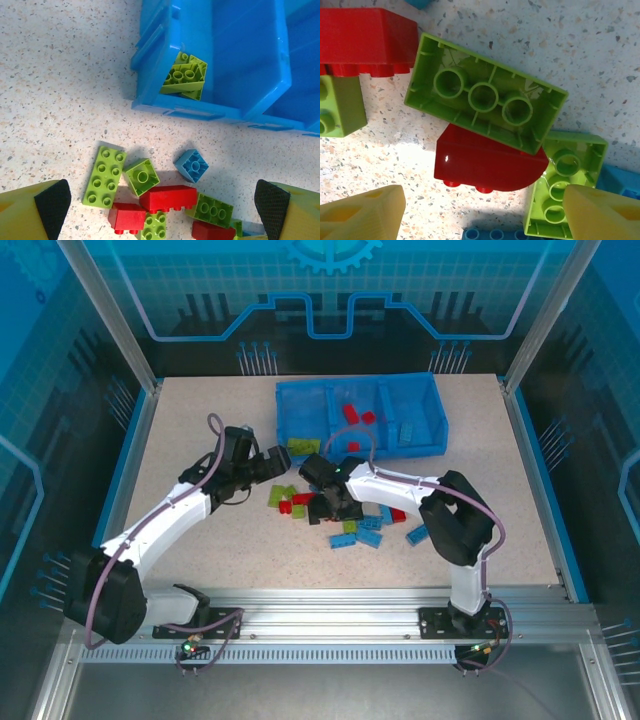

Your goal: Sort the legos into containers by color

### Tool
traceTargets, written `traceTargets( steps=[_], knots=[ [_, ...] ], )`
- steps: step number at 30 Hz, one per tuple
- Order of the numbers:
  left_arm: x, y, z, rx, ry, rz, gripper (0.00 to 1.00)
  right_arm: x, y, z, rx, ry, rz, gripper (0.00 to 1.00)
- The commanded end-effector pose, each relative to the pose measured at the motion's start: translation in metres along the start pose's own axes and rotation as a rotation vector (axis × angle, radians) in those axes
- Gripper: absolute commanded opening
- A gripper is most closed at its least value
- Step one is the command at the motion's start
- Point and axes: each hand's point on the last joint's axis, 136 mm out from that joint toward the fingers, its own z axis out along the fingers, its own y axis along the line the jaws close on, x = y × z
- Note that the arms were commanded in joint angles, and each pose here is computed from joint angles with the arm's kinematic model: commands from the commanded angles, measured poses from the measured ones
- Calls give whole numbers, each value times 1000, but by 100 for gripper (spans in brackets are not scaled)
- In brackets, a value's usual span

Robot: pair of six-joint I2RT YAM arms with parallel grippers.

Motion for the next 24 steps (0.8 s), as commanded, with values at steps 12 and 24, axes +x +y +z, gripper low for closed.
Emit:
traceTargets(
  steps=[12,24],
  knots=[
    [12,22,-5,-32,-1,-33,99,-6,-3,10,100,12,-30,71],
    [16,27,-4,-39,6,-41,99,-8,-3,8,144,6,-75,69]
  ],
)
